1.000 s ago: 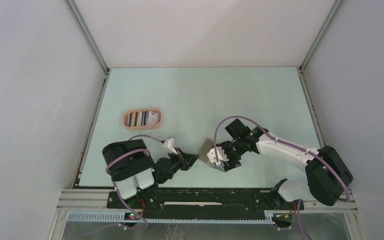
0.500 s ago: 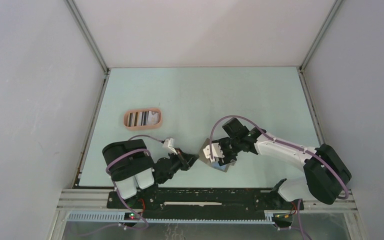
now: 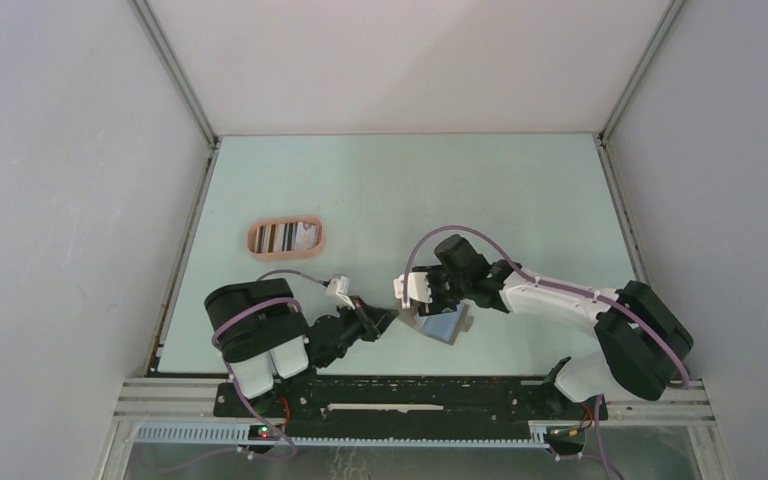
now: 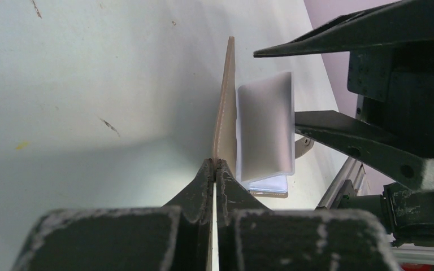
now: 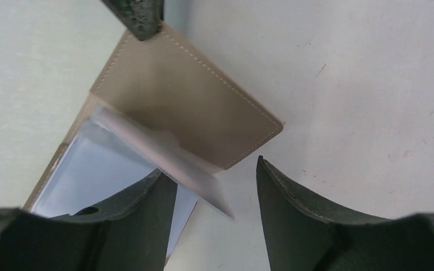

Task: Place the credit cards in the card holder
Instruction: Open the card holder at the center of the board.

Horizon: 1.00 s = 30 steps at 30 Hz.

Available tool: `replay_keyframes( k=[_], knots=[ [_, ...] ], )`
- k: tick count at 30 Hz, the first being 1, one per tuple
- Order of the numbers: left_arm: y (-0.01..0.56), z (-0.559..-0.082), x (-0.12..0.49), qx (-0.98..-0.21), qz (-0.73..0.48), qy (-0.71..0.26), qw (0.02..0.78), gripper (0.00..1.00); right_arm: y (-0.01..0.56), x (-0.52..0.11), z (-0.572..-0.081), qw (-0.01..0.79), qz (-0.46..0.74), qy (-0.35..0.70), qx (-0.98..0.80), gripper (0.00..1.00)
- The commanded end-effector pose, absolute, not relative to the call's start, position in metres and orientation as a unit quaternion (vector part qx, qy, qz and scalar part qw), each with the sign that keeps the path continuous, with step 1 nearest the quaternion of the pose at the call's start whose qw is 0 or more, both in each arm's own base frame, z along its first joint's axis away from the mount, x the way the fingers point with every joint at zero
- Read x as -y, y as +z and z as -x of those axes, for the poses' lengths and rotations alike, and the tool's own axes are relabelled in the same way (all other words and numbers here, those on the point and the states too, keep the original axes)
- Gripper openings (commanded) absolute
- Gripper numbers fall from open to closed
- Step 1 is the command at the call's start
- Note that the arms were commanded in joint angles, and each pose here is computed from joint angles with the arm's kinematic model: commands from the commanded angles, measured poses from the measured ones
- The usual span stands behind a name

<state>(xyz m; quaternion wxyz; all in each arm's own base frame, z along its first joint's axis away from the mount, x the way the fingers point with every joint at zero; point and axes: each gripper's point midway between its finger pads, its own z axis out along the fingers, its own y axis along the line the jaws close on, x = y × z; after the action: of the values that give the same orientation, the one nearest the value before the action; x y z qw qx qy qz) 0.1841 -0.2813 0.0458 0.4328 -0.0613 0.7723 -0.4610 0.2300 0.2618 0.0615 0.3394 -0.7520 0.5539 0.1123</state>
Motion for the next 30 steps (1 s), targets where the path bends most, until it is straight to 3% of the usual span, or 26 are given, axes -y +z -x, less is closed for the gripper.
replay_keyframes(
  k=[1, 5, 8, 13, 15, 22, 30],
  knots=[
    [0.054, -0.184, 0.290, -0.764, 0.057, -0.475, 0.434, 0.00, 0.067, -0.276, -0.247, 0.372, 0.712, 0.102, -0.587, 0.60],
    [0.058, -0.184, 0.289, -0.760, 0.055, -0.478, 0.438, 0.02, 0.056, -0.280, -0.253, 0.361, 0.702, 0.084, -0.608, 0.47],
    [0.063, -0.185, 0.282, -0.755, 0.059, -0.475, 0.449, 0.14, 0.050, -0.282, -0.254, 0.348, 0.699, 0.082, -0.620, 0.37],
    [0.071, -0.179, 0.260, -0.747, 0.057, -0.467, 0.469, 0.38, 0.049, -0.283, -0.254, 0.345, 0.694, 0.086, -0.626, 0.36],
    [0.077, -0.176, 0.257, -0.741, 0.047, -0.473, 0.475, 0.43, 0.051, -0.284, -0.254, 0.346, 0.692, 0.090, -0.627, 0.37],
    [0.095, -0.167, 0.278, -0.730, 0.007, -0.507, 0.459, 0.41, 0.058, -0.289, -0.245, 0.342, 0.690, 0.119, -0.627, 0.41],
    [0.106, -0.168, 0.308, -0.728, -0.023, -0.520, 0.446, 0.24, 0.068, -0.287, -0.247, 0.346, 0.670, 0.147, -0.640, 0.43]
  ],
)
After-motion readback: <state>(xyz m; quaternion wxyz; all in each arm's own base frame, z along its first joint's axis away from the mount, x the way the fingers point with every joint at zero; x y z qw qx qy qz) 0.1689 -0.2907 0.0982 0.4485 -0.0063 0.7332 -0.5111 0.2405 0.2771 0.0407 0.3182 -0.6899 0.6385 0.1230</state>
